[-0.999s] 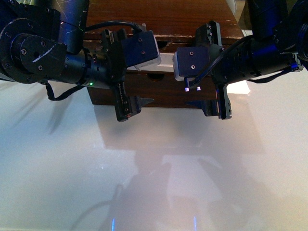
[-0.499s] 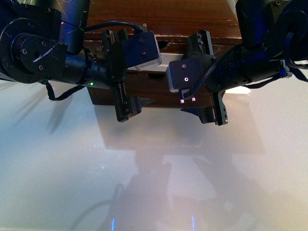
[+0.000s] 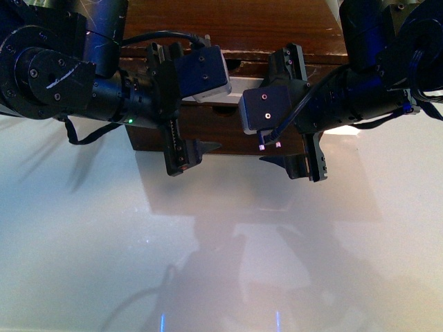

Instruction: Open drawer

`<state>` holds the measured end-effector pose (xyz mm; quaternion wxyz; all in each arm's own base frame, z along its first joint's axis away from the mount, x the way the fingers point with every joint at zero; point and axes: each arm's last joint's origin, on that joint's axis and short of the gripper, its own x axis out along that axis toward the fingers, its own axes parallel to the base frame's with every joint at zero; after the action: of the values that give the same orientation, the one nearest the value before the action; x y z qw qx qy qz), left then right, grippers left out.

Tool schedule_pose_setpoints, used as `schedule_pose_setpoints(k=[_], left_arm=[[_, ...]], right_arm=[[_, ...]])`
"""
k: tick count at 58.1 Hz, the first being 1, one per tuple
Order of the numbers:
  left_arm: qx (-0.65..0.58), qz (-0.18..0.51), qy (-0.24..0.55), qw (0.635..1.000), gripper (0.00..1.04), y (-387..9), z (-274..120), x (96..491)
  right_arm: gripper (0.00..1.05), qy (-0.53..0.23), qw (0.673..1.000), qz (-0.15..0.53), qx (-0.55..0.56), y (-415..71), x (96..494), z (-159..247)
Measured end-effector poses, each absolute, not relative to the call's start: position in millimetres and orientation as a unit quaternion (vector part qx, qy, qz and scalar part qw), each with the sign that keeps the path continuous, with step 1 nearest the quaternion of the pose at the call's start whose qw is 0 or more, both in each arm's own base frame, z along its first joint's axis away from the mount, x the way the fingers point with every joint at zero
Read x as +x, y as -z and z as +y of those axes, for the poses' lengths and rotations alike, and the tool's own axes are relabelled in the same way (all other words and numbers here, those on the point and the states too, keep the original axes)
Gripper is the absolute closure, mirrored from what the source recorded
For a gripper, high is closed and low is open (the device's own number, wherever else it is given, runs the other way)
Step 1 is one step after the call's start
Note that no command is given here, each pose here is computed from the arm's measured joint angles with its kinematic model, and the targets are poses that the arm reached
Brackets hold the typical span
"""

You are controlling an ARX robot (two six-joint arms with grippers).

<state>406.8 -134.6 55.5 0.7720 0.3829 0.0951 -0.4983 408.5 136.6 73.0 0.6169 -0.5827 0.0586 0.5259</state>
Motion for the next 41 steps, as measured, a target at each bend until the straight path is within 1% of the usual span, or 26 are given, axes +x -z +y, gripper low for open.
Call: schedule_pose_setpoints(k=[27, 41], left_arm=[[0.379, 0.089, 0.505, 0.77, 0.08, -53, -128, 388], [0.376, 0.088, 0.509, 0.769, 0.08, -52, -123, 371]], right_arm=[[0.09, -0.533, 0.613, 0.054, -0.581, -70, 389, 137], [0.09, -0.539, 0.608, 0.054, -0.581, -68, 374, 138]])
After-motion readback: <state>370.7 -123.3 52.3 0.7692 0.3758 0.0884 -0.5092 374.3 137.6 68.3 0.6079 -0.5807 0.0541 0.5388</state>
